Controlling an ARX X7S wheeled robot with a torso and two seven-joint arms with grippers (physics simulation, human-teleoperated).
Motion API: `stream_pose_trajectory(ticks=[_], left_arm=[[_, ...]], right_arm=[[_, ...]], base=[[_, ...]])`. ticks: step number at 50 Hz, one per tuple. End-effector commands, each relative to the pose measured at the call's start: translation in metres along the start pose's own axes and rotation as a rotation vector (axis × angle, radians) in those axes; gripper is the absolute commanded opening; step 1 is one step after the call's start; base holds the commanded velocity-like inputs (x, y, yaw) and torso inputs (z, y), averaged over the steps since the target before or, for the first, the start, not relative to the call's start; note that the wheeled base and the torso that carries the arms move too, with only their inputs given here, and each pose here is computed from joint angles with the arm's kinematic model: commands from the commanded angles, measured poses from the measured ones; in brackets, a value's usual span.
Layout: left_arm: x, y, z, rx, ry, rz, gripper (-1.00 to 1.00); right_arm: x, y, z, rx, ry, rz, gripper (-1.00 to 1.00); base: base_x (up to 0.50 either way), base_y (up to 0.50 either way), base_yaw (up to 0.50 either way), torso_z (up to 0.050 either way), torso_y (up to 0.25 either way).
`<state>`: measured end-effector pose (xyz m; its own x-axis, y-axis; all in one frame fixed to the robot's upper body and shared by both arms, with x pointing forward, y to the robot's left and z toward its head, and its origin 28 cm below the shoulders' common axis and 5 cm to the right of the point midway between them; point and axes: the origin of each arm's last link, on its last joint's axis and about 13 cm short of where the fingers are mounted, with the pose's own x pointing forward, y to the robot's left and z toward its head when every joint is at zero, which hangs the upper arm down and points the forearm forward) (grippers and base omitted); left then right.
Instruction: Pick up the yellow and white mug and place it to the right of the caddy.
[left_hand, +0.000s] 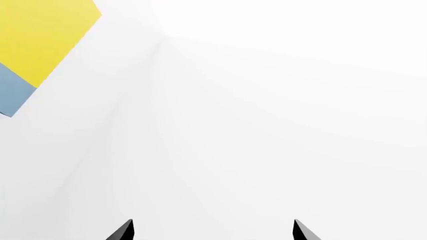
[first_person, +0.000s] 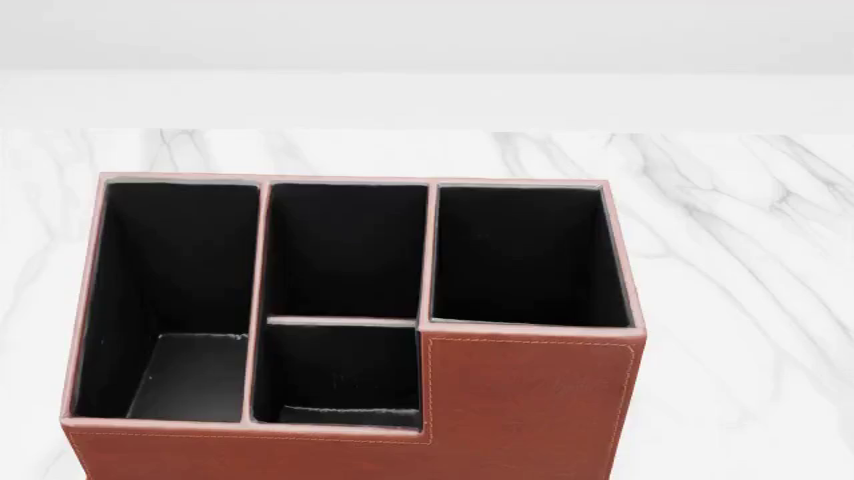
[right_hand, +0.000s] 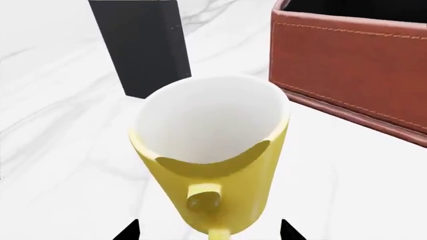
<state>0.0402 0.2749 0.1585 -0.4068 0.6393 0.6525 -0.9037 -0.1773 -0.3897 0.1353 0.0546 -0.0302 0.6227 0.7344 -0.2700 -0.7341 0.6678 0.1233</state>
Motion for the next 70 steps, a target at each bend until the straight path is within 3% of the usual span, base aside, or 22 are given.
stream_pose_trajectory(ticks=[1, 8, 9, 40, 56, 70], left_arm=[[-0.001, 0.000, 0.000, 0.001, -0.001, -0.001, 1.00], [-0.001, 0.000, 0.000, 0.001, -0.001, -0.001, 1.00], [0.000, 0.000, 0.000, 0.001, 0.000, 0.000, 1.00], [0.002, 0.001, 0.000, -0.004, 0.001, 0.000, 1.00], [0.000, 0.000, 0.000, -0.002, 0.001, 0.000, 1.00], [0.000, 0.000, 0.000, -0.002, 0.001, 0.001, 1.00]], right_arm=[[0.003, 0.000, -0.002, 0.004, 0.009, 0.014, 1.00], [0.007, -0.003, -0.004, 0.010, 0.038, 0.003, 1.00], [0.008, -0.004, -0.004, 0.012, 0.042, 0.003, -1.00], [0.005, -0.001, -0.002, -0.031, 0.042, -0.008, -1.00], [-0.015, 0.014, 0.041, -0.268, -0.185, -0.071, -1.00], [-0.028, 0.025, 0.064, -0.369, -0.292, -0.089, -1.00]], base=[[0.00, 0.00, 0.00, 0.000, 0.000], [0.00, 0.00, 0.00, 0.000, 0.000], [0.00, 0.00, 0.00, 0.000, 0.000], [0.00, 0.00, 0.00, 0.000, 0.000], [0.00, 0.00, 0.00, 0.000, 0.000], [0.00, 0.00, 0.00, 0.000, 0.000]])
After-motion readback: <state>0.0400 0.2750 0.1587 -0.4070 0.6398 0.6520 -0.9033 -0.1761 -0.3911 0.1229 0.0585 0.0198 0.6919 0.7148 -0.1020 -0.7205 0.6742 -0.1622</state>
